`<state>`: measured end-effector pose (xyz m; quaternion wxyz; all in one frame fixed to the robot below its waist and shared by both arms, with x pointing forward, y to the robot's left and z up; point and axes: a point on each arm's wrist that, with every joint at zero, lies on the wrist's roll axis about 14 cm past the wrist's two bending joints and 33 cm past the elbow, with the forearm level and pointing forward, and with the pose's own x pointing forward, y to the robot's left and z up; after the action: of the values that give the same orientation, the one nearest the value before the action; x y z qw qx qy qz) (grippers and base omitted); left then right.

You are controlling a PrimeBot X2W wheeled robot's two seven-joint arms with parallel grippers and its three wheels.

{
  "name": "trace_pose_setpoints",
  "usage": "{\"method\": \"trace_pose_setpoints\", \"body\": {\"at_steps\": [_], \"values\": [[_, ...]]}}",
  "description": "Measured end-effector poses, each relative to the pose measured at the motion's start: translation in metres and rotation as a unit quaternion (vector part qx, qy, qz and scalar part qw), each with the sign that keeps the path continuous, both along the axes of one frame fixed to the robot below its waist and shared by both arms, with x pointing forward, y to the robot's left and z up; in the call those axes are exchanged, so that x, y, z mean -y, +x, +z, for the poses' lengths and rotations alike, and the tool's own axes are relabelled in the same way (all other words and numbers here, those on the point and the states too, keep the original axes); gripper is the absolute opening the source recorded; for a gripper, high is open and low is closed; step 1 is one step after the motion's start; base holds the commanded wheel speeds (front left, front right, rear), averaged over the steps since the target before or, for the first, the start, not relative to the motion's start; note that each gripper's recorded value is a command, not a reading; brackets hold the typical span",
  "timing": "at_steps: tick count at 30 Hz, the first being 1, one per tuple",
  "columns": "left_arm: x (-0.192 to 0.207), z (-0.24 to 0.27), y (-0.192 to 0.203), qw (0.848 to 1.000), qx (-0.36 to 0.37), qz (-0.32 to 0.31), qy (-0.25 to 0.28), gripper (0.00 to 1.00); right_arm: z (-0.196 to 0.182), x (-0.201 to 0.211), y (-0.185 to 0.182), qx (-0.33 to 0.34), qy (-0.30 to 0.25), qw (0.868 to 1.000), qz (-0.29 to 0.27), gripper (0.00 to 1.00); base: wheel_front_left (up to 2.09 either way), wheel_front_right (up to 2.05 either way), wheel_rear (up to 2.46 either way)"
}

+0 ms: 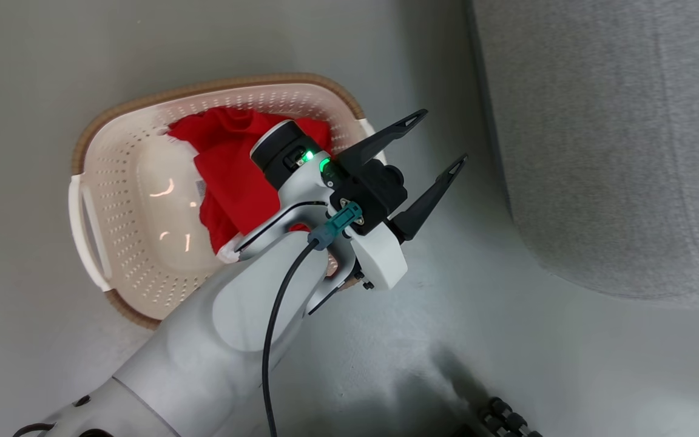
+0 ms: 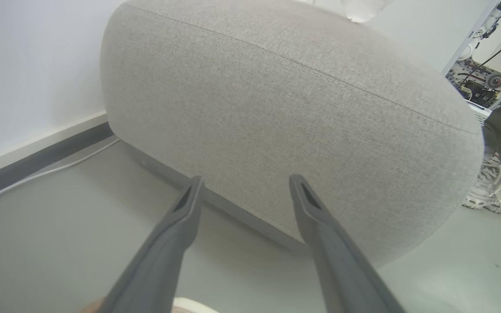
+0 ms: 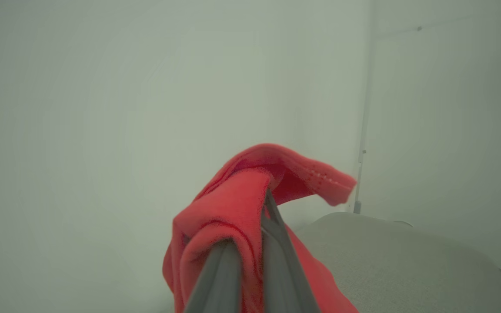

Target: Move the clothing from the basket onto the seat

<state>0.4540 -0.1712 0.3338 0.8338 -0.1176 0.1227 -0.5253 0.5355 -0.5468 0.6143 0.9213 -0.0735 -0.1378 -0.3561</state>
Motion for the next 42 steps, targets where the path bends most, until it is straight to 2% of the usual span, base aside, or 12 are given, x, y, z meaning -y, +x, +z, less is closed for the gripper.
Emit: {"method": "trace_pose_setpoints", "body": {"at_steps": [4, 9, 12, 17, 18, 19, 20, 27, 34, 39, 42], "values": [[-0.013, -0.013, 0.004, 1.000, -0.012, 0.020, 0.013, 1.00, -0.037, -0.015, 0.029, -0.017, 0.030, 0.999, 0.027, 0.00, 0.00, 0.00, 0.00], [-0.021, -0.016, 0.007, 0.999, -0.019, 0.033, 0.016, 1.00, -0.098, -0.042, 0.050, -0.051, 0.096, 0.992, 0.059, 0.00, 0.00, 0.00, 0.00], [-0.022, -0.012, 0.008, 0.999, -0.018, 0.036, 0.016, 1.00, -0.135, -0.053, 0.041, -0.085, 0.129, 0.986, 0.066, 0.00, 0.00, 0.00, 0.00], [-0.025, -0.003, 0.006, 0.999, -0.017, 0.040, 0.015, 1.00, -0.181, -0.050, 0.000, -0.130, 0.179, 0.974, 0.040, 0.00, 0.00, 0.00, 0.00], [-0.026, -0.002, 0.005, 0.999, -0.017, 0.041, 0.016, 1.00, -0.187, -0.049, -0.008, -0.135, 0.189, 0.972, 0.034, 0.22, 0.00, 0.00, 0.00], [-0.027, -0.001, 0.003, 0.999, -0.020, 0.042, 0.016, 1.00, -0.193, -0.049, -0.015, -0.140, 0.198, 0.970, 0.029, 0.55, 0.00, 0.00, 0.00], [-0.028, 0.000, 0.002, 0.999, -0.022, 0.044, 0.017, 1.00, -0.197, -0.050, -0.021, -0.142, 0.204, 0.968, 0.026, 1.00, 0.00, 0.00, 0.00], [-0.038, 0.015, 0.001, 0.997, -0.019, 0.067, 0.021, 1.00, -0.214, -0.069, -0.050, -0.154, 0.237, 0.958, 0.034, 1.00, 0.00, 0.00, 0.00], [-0.049, 0.036, -0.004, 0.996, -0.013, 0.090, 0.021, 1.00, -0.223, -0.098, -0.075, -0.184, 0.246, 0.949, 0.069, 1.00, 0.00, 0.00, 0.00], [-0.060, 0.056, -0.009, 0.994, -0.006, 0.111, 0.017, 1.00, -0.208, -0.131, -0.067, -0.190, 0.223, 0.947, 0.132, 1.00, 0.00, 0.00, 0.00], [-0.070, 0.066, -0.011, 0.991, -0.004, 0.130, 0.016, 1.00, -0.192, -0.156, -0.055, -0.171, 0.217, 0.945, 0.173, 1.00, 0.00, 0.00, 0.00]]}}
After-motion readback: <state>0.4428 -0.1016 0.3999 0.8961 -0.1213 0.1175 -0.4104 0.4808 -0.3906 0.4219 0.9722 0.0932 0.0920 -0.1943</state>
